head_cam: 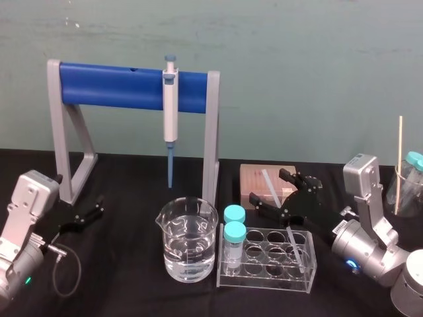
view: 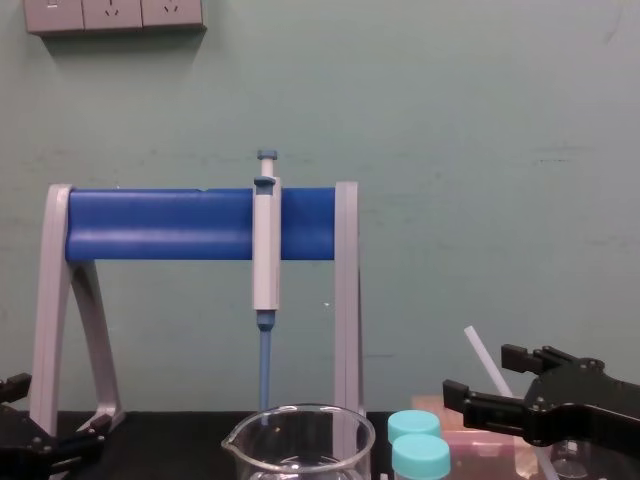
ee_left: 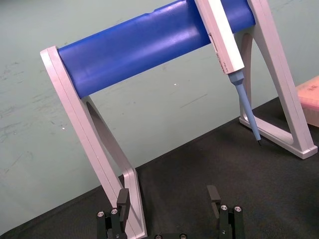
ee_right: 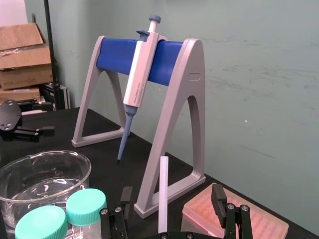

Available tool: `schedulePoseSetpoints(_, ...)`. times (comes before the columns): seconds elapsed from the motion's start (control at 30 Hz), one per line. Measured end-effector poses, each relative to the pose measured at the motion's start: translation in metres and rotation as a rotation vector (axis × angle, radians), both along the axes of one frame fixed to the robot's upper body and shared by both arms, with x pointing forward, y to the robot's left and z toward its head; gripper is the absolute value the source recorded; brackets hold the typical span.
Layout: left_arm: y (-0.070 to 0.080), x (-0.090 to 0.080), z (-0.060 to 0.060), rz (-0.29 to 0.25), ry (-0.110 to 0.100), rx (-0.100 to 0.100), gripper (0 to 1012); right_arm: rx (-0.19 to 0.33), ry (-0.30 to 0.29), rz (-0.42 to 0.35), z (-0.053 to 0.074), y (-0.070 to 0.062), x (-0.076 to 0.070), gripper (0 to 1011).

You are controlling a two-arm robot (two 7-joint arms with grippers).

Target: Pick up the stirring rod with one hand, then place it down.

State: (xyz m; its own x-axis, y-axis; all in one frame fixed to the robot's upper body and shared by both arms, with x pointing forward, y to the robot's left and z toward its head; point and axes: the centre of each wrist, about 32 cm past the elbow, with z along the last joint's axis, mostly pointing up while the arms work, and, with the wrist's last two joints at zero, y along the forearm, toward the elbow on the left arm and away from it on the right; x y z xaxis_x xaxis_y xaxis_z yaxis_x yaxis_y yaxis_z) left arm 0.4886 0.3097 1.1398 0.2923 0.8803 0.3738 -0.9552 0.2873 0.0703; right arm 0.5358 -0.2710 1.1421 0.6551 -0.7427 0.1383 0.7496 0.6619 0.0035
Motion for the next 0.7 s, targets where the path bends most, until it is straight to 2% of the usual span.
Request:
schedulePoseSetpoints(0.37, 0.0000, 0.0000, 0.0000, 0.000, 0.000, 0.000, 1000, 0.000, 0.000, 0.000, 0.0002, 0.0000, 0.0001, 981)
schedulePoseSetpoints(0.57, 0.0000, 0.0000, 0.0000, 0.000, 0.000, 0.000, 1000, 0.000, 0.001, 0.001, 0.0003, 0.0000, 0.0002, 838)
schedulePoseSetpoints(0.6, 0.0000, 0.0000, 0.0000, 0.000, 0.000, 0.000, 1000, 0.000, 0.001, 0.001, 0.0003, 0.0001, 0.0002, 838)
schedulePoseSetpoints(0.67, 0.0000, 0.0000, 0.0000, 0.000, 0.000, 0.000, 1000, 0.000, 0.001, 0.001, 0.0002, 0.0001, 0.0002, 741)
schedulePoseSetpoints(0.7, 0.0000, 0.0000, 0.0000, 0.000, 0.000, 0.000, 1000, 0.001, 0.001, 0.001, 0.0002, 0.0001, 0.0002, 723)
